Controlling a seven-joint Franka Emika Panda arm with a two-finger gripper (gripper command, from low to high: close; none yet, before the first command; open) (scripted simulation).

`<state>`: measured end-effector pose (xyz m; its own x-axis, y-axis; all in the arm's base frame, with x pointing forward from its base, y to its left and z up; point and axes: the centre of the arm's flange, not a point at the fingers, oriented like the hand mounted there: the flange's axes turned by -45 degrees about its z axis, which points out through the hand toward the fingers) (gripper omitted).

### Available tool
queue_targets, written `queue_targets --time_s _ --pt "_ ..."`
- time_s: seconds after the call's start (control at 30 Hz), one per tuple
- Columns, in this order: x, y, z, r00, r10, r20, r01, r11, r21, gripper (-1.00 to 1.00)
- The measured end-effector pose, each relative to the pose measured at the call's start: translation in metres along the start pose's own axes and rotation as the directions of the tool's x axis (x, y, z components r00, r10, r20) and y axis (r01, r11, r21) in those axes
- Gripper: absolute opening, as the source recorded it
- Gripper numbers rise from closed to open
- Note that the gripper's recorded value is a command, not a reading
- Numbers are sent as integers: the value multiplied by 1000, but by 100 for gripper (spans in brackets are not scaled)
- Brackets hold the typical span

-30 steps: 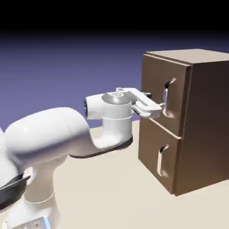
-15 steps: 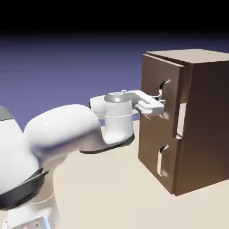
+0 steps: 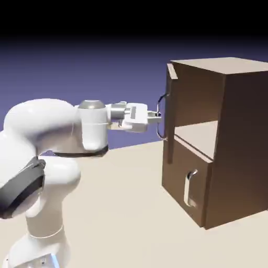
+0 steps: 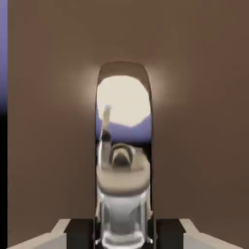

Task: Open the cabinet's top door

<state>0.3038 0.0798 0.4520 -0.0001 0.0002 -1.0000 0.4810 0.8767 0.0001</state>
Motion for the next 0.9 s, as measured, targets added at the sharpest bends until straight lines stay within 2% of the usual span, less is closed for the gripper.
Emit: queue_targets --time_s 0.47,0.9 --pt "0 61 -76 1000 0 0 0 946 324 -100" --pt "0 144 -129 1000 0 0 0 788 616 -100"
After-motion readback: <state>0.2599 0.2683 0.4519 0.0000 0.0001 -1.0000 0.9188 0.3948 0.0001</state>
